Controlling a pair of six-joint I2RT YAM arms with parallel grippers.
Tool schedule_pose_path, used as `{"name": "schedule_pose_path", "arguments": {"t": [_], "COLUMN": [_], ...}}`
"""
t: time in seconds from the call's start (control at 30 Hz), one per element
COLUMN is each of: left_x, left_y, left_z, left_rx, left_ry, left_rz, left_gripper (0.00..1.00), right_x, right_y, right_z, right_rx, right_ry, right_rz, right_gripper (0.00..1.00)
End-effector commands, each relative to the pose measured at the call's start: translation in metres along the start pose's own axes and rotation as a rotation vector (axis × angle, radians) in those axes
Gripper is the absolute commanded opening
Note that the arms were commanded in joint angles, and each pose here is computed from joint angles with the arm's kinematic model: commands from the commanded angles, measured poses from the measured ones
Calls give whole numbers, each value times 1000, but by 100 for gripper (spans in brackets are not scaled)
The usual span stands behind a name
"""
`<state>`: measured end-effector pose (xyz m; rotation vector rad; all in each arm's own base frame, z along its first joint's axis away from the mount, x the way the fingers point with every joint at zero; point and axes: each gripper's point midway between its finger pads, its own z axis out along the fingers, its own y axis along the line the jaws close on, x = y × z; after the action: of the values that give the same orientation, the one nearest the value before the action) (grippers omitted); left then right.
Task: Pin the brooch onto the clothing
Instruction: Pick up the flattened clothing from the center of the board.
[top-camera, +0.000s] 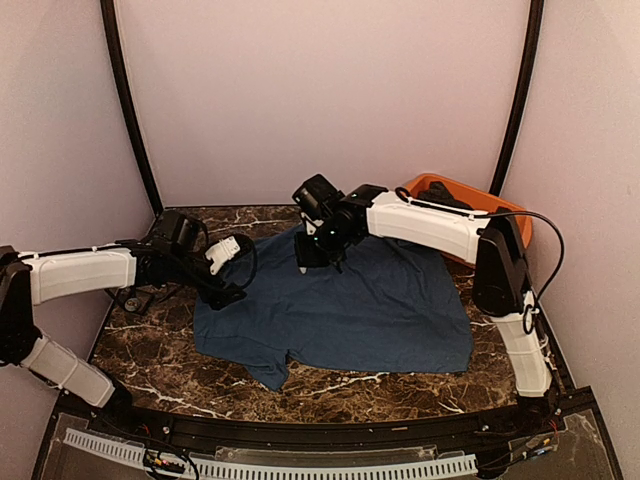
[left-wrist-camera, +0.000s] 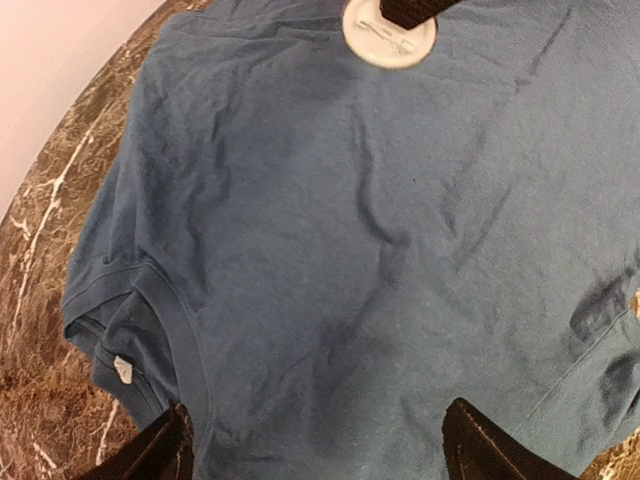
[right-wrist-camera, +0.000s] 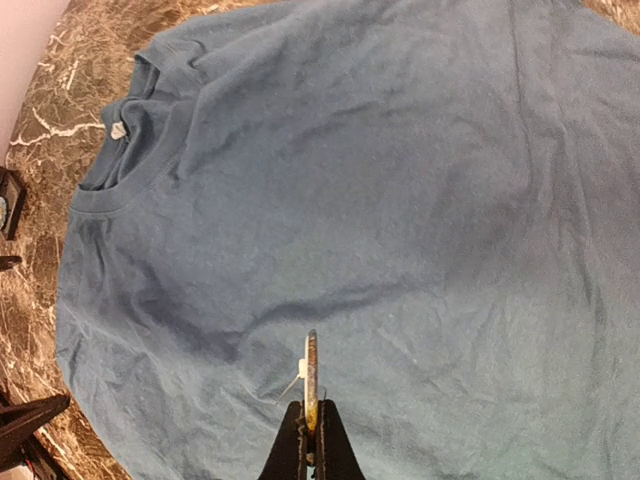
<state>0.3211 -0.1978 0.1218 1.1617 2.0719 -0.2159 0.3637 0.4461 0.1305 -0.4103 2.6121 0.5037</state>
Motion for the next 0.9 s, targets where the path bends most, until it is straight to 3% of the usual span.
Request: {"name": "schedule_pose_path", "arguments": {"t": [0.0, 0.3, 0.57, 0.87], "left_x": [12, 22, 25, 29], "left_y": [-16, -32, -24, -20], "left_z": [15, 42, 53, 60], "left_rx": [126, 287, 320, 352], "left_ry": [-7, 38, 32, 41], "left_rz": [80, 139, 84, 22], "left_gripper": [85, 80, 65, 59], "right_x": [-14, -2, 4, 13], "right_y": [-7, 3, 3, 12], "right_z": [-16, -13, -23, -21], "right_rx": [-23, -99, -99, -134], "right_ry": [-65, -16, -16, 7], "right_rz": [80, 89, 68, 48], "right_gripper": [0, 0, 0, 0]}}
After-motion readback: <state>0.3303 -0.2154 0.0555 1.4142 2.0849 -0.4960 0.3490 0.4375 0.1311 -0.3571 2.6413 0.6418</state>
